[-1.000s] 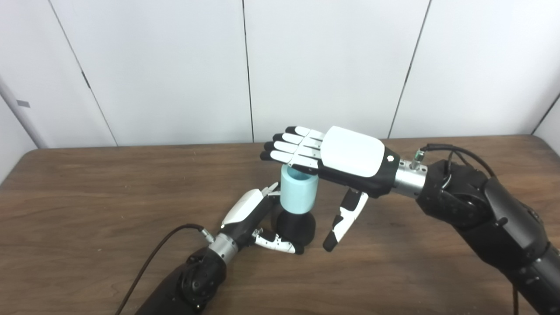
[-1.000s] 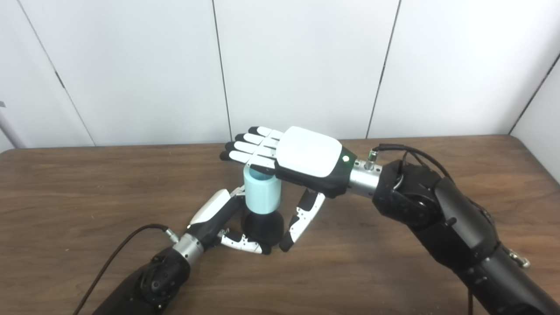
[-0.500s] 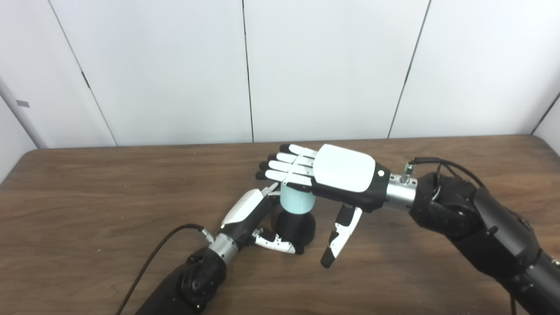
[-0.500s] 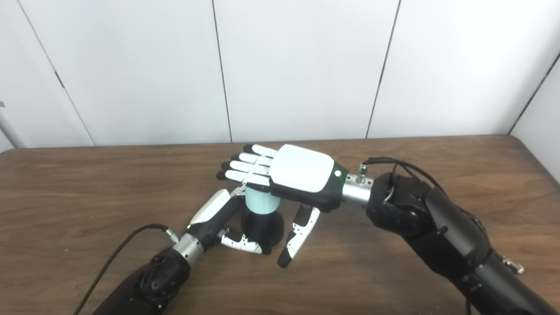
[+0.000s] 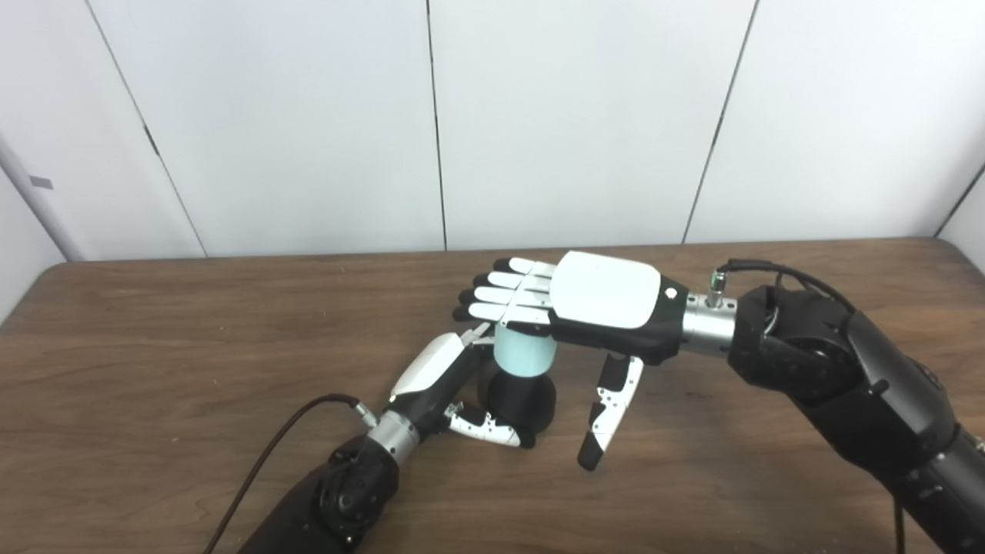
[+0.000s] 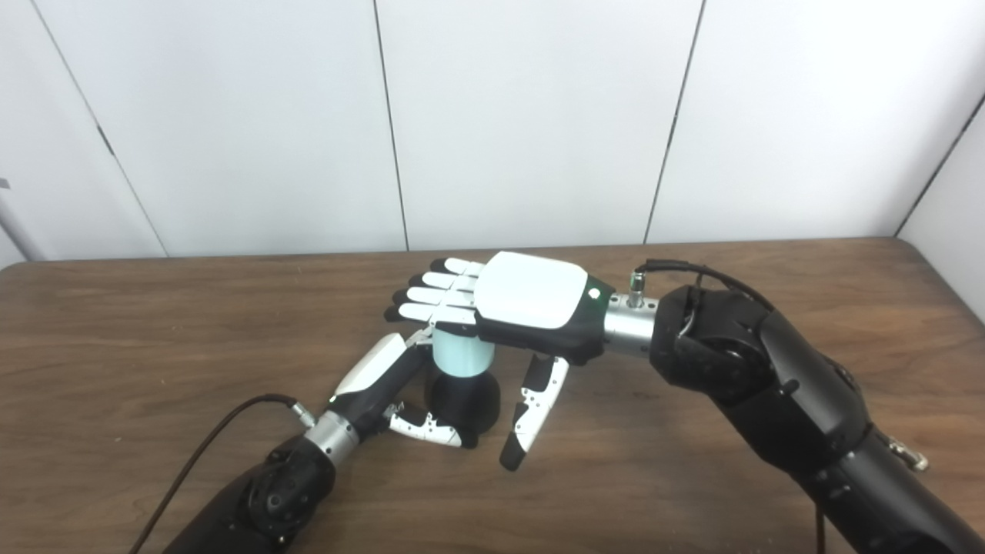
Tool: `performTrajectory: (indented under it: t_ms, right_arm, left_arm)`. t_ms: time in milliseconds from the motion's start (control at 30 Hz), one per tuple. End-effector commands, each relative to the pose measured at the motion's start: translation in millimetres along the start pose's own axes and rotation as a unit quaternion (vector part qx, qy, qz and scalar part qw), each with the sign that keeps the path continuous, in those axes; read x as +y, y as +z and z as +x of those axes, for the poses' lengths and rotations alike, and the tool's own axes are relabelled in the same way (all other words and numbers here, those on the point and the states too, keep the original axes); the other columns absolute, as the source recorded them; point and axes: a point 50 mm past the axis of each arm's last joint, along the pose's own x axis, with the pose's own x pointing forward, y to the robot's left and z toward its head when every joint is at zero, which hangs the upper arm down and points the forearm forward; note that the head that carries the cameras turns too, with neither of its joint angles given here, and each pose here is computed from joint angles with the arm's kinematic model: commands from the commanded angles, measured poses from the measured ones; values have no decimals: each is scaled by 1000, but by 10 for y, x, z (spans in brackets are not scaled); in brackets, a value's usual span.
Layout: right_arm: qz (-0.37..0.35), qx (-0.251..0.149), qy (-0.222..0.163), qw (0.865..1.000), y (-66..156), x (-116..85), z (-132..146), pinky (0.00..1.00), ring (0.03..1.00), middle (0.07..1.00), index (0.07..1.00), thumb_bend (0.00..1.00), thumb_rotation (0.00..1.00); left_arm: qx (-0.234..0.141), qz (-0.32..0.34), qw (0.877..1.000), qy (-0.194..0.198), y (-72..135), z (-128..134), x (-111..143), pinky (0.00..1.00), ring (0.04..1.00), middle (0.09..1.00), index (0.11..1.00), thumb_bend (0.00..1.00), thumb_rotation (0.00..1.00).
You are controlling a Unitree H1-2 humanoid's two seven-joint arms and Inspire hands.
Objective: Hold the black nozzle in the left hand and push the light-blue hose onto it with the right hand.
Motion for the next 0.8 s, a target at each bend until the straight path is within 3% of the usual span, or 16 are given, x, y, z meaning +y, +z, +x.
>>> performTrajectory:
  t_ms: [0,367,767]
  right_arm:
    - [-27,-9,-32,999,9,-182,-16,1000,1000,1000,1000,920,761]
    - [-41,-9,-102,994,2,-258,-12,1000,1000,1000,1000,870,751]
    - [-51,-10,-132,990,17,-234,-12,1000,1000,1000,1000,848,713]
  left_arm:
    - [100,33,986,-132,-352,-392,-557,1000,1000,793,483,519,77]
    - [98,31,986,-130,-354,-383,-565,1000,1000,793,483,518,76]
    - [101,29,986,-131,-357,-393,-560,1000,1000,793,483,518,76]
